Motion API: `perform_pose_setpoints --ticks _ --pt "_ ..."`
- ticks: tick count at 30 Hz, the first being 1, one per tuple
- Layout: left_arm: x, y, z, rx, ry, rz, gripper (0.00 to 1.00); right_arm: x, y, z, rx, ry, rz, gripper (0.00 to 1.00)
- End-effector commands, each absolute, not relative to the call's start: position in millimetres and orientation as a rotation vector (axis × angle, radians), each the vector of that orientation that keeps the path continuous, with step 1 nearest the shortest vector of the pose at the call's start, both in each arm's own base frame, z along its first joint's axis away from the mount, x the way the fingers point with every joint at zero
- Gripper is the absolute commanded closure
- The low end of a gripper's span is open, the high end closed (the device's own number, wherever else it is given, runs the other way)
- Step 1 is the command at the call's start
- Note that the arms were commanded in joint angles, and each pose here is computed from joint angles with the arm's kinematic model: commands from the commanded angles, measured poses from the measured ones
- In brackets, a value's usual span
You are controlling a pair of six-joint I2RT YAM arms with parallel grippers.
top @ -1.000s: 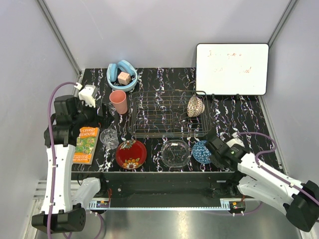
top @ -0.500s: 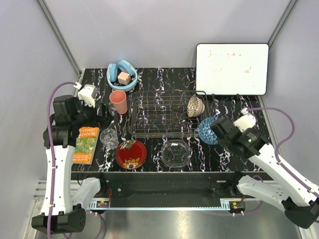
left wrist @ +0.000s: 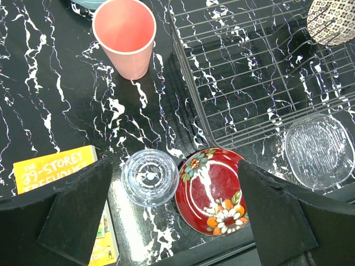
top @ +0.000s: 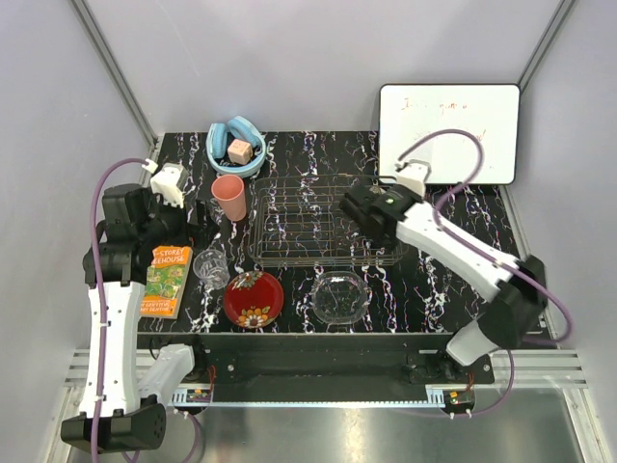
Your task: Load the mixed dishes into the dish rack
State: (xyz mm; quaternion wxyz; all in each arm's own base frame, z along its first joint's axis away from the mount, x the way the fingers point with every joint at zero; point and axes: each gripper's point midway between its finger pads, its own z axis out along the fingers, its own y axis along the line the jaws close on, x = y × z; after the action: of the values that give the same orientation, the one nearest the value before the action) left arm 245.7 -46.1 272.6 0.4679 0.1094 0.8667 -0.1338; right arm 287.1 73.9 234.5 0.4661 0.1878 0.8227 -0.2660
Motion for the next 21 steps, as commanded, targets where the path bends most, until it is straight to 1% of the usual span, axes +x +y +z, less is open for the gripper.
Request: perform_pose_setpoints --ticks 1,5,11,21 --pt "254 -41 296 0.285 2.052 -0.275 0.01 282 57 257 0.254 1.91 -0.963 1.0" --pt "254 -39 296 0.287 2.053 -0.26 0.01 291 69 249 0.144 1.891 -1.041 1.0" --pt "254 -39 292 0.282 2.062 -0.262 0.01 293 76 233 0.065 1.913 -1.096 1.0" --pt "253 -39 292 0.278 2.06 -0.264 0.01 275 88 184 -0.085 1.992 -1.184 1.0"
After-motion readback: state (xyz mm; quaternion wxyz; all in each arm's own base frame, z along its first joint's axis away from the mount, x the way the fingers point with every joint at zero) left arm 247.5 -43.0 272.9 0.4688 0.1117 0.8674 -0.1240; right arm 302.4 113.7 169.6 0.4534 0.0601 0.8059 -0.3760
